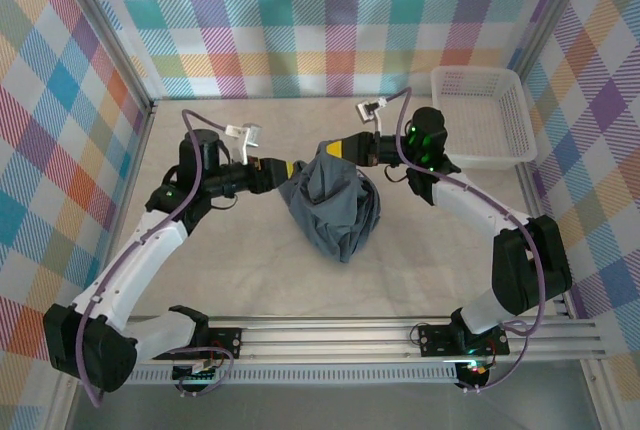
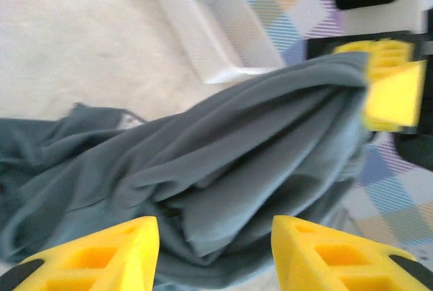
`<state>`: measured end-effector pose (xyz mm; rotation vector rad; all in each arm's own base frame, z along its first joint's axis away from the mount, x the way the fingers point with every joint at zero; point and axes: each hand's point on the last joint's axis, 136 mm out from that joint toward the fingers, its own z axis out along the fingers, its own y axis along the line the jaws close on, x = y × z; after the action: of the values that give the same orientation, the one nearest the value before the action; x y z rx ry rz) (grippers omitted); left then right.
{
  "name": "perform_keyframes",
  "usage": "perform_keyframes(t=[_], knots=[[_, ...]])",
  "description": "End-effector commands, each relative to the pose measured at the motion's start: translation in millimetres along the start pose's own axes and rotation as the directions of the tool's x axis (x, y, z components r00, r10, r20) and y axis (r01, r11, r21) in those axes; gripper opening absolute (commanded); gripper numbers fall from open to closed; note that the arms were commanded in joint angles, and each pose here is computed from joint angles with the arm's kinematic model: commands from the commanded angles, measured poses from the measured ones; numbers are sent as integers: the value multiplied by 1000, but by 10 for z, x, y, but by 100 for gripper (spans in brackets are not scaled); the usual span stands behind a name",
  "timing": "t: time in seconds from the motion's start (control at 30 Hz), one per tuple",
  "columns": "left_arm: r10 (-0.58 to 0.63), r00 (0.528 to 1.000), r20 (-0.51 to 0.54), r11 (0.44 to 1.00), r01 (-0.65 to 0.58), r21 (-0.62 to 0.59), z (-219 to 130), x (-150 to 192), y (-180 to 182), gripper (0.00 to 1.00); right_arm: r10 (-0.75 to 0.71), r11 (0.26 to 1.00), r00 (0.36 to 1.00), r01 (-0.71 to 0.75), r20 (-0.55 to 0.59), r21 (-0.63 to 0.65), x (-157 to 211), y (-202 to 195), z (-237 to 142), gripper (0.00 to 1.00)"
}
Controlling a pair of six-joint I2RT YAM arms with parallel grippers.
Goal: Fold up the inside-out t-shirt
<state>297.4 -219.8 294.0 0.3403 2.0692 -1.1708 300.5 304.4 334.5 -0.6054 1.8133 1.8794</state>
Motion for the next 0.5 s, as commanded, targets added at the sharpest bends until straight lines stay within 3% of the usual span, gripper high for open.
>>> perform_keyframes(t=[0.0, 0.2, 0.27, 0.4, 0.47], knots=[[-60, 993, -103, 987, 74, 140, 241, 149, -106, 49, -98, 995, 995, 98, -2, -37, -101, 251, 1, 0], [-128, 978, -162, 977, 153, 150, 565, 223, 60, 62, -89, 995, 996, 89, -14, -41, -106, 256, 11, 0], [-130, 977, -167, 972, 159, 175, 607, 210, 8, 59, -78, 997, 997, 78, -21, -30, -93, 238, 7, 0], [-160, 971, -178, 961, 194, 199, 633, 214, -66, 39, -87, 996, 996, 87, -14, -12, -104, 222, 1, 0], [-185, 966, -178, 949, 223, 222, 625, 211, -103, 37, -92, 996, 996, 92, 1, 4, -130, 196, -9, 0]])
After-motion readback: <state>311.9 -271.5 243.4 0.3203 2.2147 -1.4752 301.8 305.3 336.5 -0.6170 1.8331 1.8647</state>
